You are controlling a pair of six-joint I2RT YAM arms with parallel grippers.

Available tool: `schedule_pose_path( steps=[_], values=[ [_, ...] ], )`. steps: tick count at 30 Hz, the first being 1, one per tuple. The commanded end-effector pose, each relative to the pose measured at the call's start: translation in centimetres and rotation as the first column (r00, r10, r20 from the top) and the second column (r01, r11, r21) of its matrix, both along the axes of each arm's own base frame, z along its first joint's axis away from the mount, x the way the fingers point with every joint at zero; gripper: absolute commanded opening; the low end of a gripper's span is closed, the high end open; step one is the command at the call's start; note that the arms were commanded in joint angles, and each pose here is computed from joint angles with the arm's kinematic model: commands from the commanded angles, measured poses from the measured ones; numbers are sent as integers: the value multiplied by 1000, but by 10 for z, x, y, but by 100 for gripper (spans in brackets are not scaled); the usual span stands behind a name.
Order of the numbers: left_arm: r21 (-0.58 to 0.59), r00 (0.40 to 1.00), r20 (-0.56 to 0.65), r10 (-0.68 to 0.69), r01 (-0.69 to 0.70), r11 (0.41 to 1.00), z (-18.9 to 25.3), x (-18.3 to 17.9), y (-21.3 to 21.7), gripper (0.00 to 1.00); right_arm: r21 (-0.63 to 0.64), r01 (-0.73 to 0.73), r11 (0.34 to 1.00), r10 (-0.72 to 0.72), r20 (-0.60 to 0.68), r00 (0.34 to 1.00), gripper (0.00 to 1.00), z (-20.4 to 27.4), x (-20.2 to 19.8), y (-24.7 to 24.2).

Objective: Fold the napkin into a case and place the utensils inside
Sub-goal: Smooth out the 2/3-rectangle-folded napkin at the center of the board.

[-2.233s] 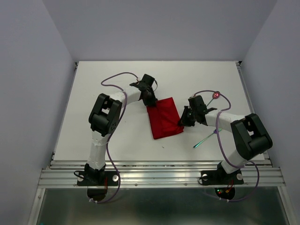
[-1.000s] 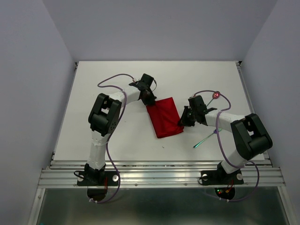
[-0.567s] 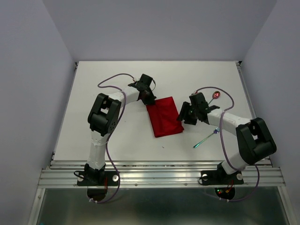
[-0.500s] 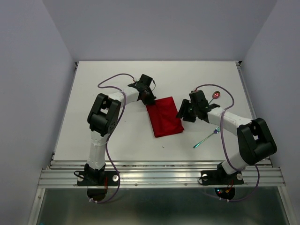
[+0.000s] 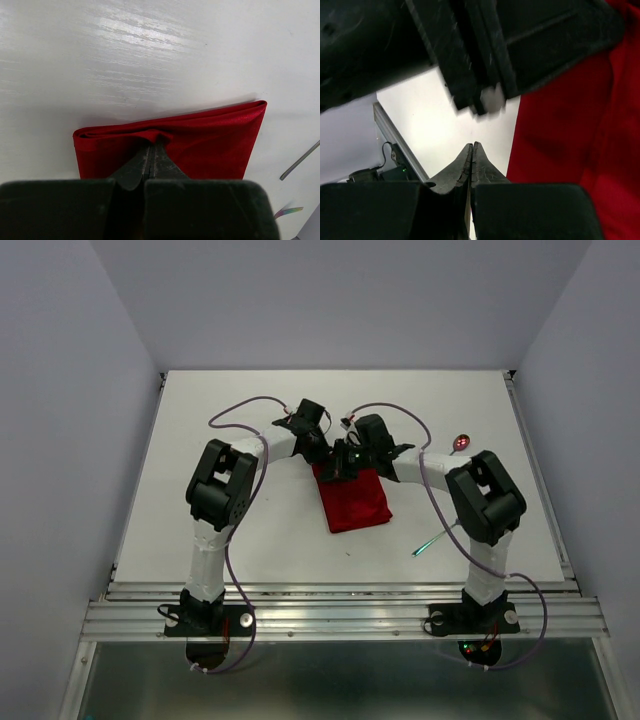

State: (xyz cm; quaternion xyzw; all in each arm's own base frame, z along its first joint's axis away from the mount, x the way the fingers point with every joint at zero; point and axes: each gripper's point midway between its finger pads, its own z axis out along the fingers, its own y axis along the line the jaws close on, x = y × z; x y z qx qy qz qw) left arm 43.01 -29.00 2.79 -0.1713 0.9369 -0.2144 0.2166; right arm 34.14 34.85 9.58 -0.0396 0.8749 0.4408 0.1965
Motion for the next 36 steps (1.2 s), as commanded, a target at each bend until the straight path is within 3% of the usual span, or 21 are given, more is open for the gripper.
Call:
schedule_pose_path(
  steps=[1, 8, 16, 36],
  values=[
    [65, 1000, -24, 6, -4, 998, -1, -10, 20, 0, 124, -120, 985, 111, 74, 991, 1, 26, 13, 27],
    [66, 1000, -22, 5, -4, 998, 1, -9, 23, 0, 84, -88, 993, 89, -8, 996, 1, -16, 19, 29],
    [69, 1000, -23, 6, -4, 998, -1, -9, 25, 0, 72, -82, 994, 88, -88, 992, 1, -59, -1, 19],
    [68, 1000, -19, 5, -3, 998, -1, -5, 24, 0, 104, -133, 986, 149, -175, 973, 1, -86, -62, -7]
  ],
)
